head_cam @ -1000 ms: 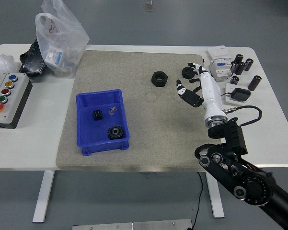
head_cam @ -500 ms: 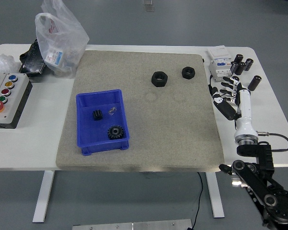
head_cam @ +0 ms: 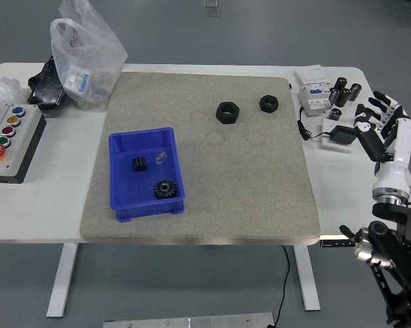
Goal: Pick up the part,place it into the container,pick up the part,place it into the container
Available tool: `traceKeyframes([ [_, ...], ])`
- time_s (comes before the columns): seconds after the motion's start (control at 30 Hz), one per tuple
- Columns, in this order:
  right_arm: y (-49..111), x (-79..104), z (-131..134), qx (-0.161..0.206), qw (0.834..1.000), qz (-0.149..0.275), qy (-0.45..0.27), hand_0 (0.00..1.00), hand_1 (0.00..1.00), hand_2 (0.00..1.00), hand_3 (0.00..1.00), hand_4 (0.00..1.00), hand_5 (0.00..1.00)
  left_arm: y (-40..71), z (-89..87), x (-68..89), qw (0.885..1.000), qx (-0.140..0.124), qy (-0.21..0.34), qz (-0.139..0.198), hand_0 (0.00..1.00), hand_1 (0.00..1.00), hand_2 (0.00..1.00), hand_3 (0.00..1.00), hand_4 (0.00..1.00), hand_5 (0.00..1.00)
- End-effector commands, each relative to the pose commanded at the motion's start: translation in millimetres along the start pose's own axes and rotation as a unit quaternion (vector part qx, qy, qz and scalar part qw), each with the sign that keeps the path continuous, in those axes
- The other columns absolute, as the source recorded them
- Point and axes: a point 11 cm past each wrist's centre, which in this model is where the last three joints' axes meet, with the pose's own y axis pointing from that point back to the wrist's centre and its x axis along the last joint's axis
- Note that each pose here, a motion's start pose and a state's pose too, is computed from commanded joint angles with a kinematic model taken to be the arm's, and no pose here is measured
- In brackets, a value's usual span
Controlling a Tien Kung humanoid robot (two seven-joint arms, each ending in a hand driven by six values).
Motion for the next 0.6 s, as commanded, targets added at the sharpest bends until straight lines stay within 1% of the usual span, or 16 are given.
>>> traceKeyframes([
  [0.17, 0.4, 21.3, -2, 0.008, 0.999, 0.037, -0.020, 0.523, 0.677, 0.706, 0.715, 0.644, 0.317, -0.1, -3.6, 0.6, 1.000, 0.006, 0.001, 0.002, 0.595, 0.468, 0.486, 0.604, 0.456, 0.591],
  [0.33, 1.4, 34.7, -4, 0.014, 0.997, 0.064, -0.031, 0.520, 0.672, 0.700, 0.710, 0.640, 0.328, -0.1, -4.9, 1.2, 1.000, 0.009, 0.007, 0.003, 0.596, 0.467, 0.485, 0.604, 0.455, 0.590],
  [0.6, 2.1, 44.4, -5, 0.021, 0.995, 0.084, -0.041, 0.519, 0.667, 0.698, 0.709, 0.635, 0.314, 0.1, 0.9, -0.8, 1.000, 0.002, 0.012, 0.002, 0.596, 0.448, 0.480, 0.604, 0.455, 0.589],
])
